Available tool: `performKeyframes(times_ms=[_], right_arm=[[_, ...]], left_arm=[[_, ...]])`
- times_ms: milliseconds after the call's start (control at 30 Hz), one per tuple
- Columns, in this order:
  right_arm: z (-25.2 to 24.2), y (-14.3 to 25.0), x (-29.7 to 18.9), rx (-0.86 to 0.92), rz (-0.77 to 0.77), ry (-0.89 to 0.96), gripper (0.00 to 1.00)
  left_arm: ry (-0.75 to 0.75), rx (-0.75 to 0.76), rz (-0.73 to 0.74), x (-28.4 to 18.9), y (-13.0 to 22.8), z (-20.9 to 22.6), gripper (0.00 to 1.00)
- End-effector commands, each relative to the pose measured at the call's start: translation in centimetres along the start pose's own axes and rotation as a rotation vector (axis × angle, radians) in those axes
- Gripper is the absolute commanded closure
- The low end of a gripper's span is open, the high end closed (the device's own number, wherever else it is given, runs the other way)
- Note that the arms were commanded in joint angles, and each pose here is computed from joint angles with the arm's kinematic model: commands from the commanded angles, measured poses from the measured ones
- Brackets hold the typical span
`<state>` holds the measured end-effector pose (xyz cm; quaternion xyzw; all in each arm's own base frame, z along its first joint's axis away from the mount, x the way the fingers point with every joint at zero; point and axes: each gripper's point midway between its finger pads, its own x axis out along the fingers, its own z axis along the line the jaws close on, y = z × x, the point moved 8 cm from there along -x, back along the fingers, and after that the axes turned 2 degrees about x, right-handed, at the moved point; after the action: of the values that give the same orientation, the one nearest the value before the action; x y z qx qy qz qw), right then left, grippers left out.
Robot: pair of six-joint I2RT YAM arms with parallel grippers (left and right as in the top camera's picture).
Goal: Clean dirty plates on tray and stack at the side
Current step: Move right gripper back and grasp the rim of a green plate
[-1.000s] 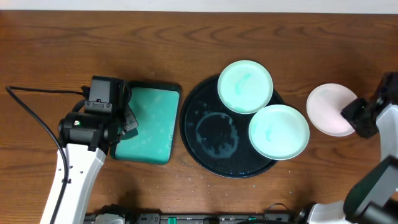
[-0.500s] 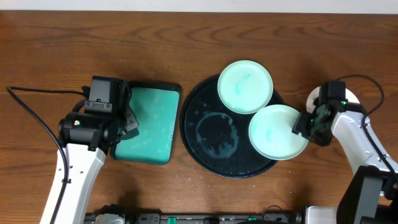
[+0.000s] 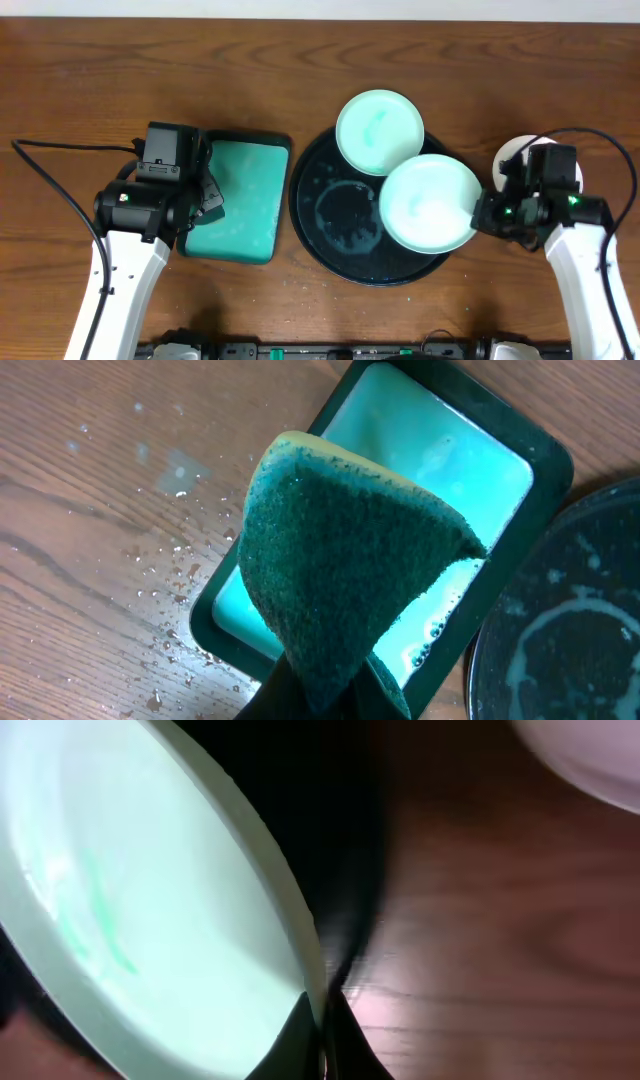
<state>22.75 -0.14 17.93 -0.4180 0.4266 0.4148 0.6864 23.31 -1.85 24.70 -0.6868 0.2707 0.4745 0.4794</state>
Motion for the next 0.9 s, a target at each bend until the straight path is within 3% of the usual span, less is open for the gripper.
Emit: performKeyframes(times_ms=[0,200,300,400,467,533,600,867], right_arm=[[3.8,1.1,-0.4,-0.198,0.007,-0.148,0.99],[7.5,2.4,3.9,-0.325,0.020,-0.115,0.99],[7.4,2.5,7.3,-0.207,0.001,0.070,0.99],[7.7,2.4,9.4,-0.138,0.026,0.079,0.99],[8.1,2.3,10.0,-0.154,0.041,0.043,0.93],[8.6,2.1,9.9,-0.253,0.040,0.010,0.71],[8.8,1.5,9.1,-0.347,0.018,0.018,0.63],[9.5,-1.7,4.3,-0.374,-0.160,0.057,0.66]], left_arm=[[-0.004,0.007,0.001,0.1,0.0,0.1,0.93],[0.012,0.007,0.006,0.1,0.1,-0.1,0.93],[0.030,0.008,0.017,0.1,0.2,-0.2,0.93],[0.038,0.008,0.021,0.1,0.2,-0.3,0.93],[0.037,0.008,0.021,0.1,0.2,-0.3,0.93],[0.037,0.008,0.021,0.1,0.2,-0.3,0.93],[0.037,0.008,0.021,0.1,0.2,-0.3,0.93],[0.046,0.013,0.044,1.4,0.0,-0.9,0.93]])
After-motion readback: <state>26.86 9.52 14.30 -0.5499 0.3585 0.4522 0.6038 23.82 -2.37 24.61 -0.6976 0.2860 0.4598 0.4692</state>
